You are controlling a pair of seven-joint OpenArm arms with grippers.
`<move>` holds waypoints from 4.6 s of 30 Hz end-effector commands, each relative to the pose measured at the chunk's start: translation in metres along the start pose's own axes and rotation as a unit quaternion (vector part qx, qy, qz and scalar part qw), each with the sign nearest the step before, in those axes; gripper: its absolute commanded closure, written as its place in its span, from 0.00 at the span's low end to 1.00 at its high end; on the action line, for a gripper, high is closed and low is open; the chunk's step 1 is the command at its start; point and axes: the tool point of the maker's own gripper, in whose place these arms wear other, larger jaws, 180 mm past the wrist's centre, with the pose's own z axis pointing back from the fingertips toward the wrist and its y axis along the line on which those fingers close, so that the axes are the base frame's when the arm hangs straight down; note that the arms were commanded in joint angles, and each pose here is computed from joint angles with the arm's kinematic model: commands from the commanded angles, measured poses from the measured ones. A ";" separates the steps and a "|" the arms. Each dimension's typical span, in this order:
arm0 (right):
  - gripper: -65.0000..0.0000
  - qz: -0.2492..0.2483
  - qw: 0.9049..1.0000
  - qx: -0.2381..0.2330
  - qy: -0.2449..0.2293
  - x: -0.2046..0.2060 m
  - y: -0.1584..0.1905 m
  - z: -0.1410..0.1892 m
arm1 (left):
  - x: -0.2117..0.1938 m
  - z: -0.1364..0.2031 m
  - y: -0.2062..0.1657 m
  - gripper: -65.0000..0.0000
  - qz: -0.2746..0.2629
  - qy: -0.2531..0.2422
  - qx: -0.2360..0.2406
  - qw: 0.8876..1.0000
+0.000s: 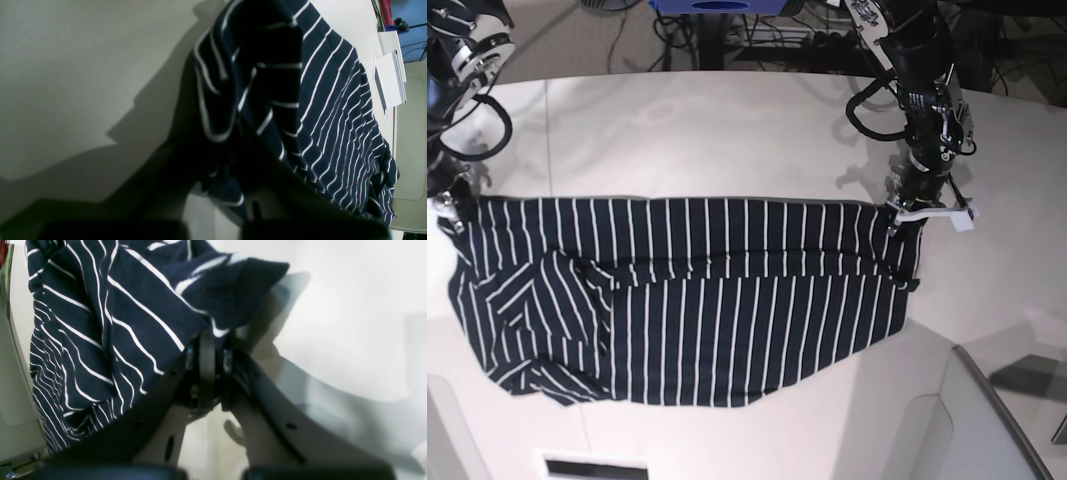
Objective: Layout the t-shirt on the table in an organized manner, then fold the t-shirt properly
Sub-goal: 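Lift the shirt with both grippers and drag it toward the robot, then lay the shirt down and hold its edge with both grippers, then release the shirt edge and lower both grippers onto the shirt's side edges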
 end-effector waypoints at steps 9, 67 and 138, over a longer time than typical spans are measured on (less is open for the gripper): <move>1.00 0.136 0.991 -0.003 -0.012 0.047 0.029 0.052 | 0.022 0.033 -0.014 1.00 -0.063 0.010 0.000 0.998; 1.00 0.249 0.966 -0.047 0.044 -0.003 -0.001 0.096 | 0.012 0.093 0.041 1.00 -0.104 0.005 0.075 0.992; 0.32 0.290 0.954 -0.075 0.015 0.001 -0.010 0.131 | 0.151 0.061 -0.021 0.73 -0.242 -0.088 0.021 0.966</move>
